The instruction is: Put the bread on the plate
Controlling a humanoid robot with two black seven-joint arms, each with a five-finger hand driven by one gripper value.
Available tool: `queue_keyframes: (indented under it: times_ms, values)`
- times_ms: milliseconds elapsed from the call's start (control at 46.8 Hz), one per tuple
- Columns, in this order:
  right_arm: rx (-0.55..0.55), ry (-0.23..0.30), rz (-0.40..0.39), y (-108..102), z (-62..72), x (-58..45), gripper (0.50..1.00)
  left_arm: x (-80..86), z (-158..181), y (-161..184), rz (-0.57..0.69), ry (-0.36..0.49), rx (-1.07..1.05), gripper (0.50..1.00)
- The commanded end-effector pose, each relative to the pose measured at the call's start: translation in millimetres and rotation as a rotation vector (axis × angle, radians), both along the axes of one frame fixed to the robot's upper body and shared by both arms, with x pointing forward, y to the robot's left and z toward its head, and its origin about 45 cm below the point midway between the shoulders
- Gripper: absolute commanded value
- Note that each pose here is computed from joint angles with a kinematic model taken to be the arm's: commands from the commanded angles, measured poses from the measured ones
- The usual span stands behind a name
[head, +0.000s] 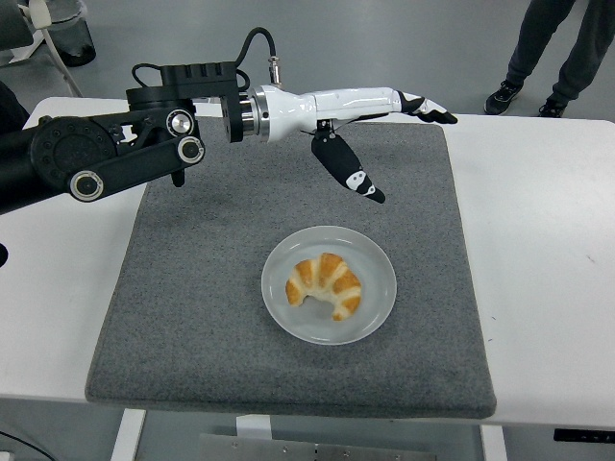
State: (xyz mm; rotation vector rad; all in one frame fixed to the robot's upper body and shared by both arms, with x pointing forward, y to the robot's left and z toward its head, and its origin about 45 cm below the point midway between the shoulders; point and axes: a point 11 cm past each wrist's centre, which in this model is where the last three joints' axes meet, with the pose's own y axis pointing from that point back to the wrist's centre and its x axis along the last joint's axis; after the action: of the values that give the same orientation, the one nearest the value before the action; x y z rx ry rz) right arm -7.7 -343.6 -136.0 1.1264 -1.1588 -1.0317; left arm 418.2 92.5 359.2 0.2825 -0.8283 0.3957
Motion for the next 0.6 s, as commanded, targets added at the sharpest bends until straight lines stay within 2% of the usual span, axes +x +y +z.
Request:
queue_keyframes:
  times_ms: [0, 577]
  values:
    - [0.000, 0.000, 0.000, 0, 0.0, 0.0, 0.930, 6.7, 5, 5, 0.032, 0.018, -0.041, 0.992]
    - [0.000, 0.000, 0.000, 0, 0.0, 0.0, 0.930, 66.0, 19, 73, 0.350, 0.264, -0.407, 0.994]
